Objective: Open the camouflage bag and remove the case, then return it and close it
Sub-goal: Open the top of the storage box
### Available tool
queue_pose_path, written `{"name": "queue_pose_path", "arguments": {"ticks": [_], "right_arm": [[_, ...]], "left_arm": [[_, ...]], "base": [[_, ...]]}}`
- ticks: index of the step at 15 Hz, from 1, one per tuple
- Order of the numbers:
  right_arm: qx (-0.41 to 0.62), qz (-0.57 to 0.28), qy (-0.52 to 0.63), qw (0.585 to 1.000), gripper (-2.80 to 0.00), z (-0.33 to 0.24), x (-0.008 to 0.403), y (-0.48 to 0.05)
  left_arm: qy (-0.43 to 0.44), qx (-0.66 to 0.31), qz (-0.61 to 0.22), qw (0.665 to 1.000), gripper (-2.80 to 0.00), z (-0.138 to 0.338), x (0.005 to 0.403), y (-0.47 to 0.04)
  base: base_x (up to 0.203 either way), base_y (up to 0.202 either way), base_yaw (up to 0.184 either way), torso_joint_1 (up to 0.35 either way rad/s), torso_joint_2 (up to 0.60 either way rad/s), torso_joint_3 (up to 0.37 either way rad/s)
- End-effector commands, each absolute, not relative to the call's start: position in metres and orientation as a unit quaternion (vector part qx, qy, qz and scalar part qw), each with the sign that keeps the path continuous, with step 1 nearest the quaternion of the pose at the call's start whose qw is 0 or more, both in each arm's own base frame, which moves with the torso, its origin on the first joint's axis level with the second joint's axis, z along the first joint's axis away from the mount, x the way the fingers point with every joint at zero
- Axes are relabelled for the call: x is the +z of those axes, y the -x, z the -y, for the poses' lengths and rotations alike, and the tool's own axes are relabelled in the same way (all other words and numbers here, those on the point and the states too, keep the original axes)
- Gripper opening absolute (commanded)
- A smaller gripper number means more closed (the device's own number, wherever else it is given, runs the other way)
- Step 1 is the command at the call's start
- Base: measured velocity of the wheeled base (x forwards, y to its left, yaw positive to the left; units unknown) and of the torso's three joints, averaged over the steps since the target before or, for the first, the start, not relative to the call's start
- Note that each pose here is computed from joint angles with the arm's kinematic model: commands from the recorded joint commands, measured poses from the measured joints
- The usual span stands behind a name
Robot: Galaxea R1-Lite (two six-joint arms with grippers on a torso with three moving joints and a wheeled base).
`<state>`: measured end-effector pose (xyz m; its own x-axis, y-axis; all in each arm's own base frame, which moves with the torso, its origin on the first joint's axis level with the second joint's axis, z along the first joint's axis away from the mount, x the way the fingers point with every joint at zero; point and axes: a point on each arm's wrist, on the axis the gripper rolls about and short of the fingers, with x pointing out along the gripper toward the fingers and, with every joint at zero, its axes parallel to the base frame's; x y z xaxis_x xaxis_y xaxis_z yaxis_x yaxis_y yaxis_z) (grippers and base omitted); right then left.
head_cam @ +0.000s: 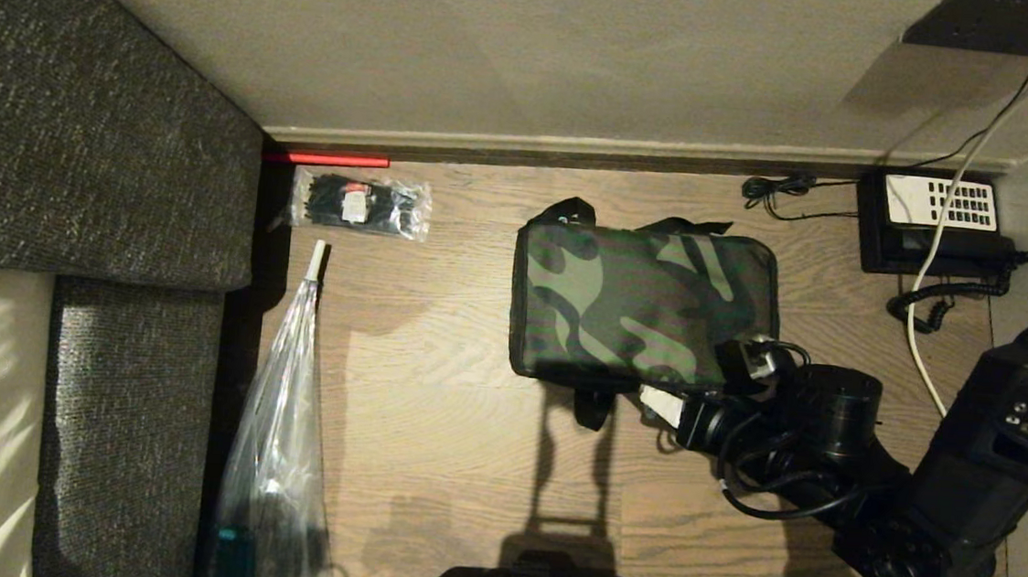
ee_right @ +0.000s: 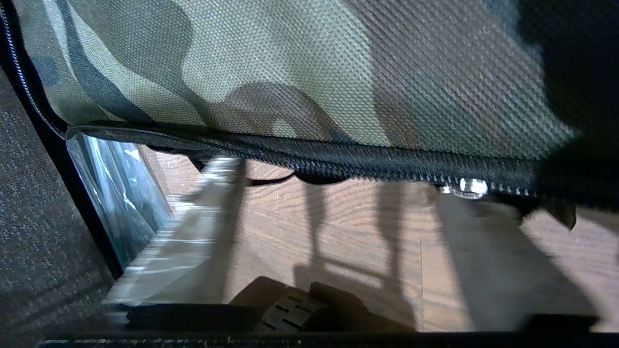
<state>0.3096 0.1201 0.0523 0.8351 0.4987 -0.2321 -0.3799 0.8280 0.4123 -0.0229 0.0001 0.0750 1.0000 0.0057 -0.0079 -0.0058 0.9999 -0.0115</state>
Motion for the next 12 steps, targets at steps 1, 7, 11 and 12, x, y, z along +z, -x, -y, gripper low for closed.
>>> {"name": "queue_pose_path", "arguments": {"ticks": [1,7,11,12], "right_arm": [[0.235,-0.167,-0.173,0.942,-2.8,-0.12,0.051,-0.309],[0.237,-0.159,-0.168,0.943,-2.8,-0.12,0.054,-0.309],[0.24,-0.165,-0.161,0.943,-2.8,-0.117,0.056,-0.3],[0.244,-0.173,-0.155,0.942,-2.8,-0.114,0.057,-0.294]], "left_arm": [[0.006,0.002,-0.003,1.0,-2.8,0.0,0.075,0.023],[0.006,0.003,-0.003,1.0,-2.8,0.0,0.075,0.023],[0.006,0.003,-0.003,1.0,-2.8,0.0,0.075,0.023],[0.006,0.003,-0.003,1.0,-2.8,0.0,0.075,0.023]], "base": [[0.0,0.0,0.0,0.0,0.0,0.0],[0.0,0.0,0.0,0.0,0.0,0.0],[0.0,0.0,0.0,0.0,0.0,0.0],[0.0,0.0,0.0,0.0,0.0,0.0]]}}
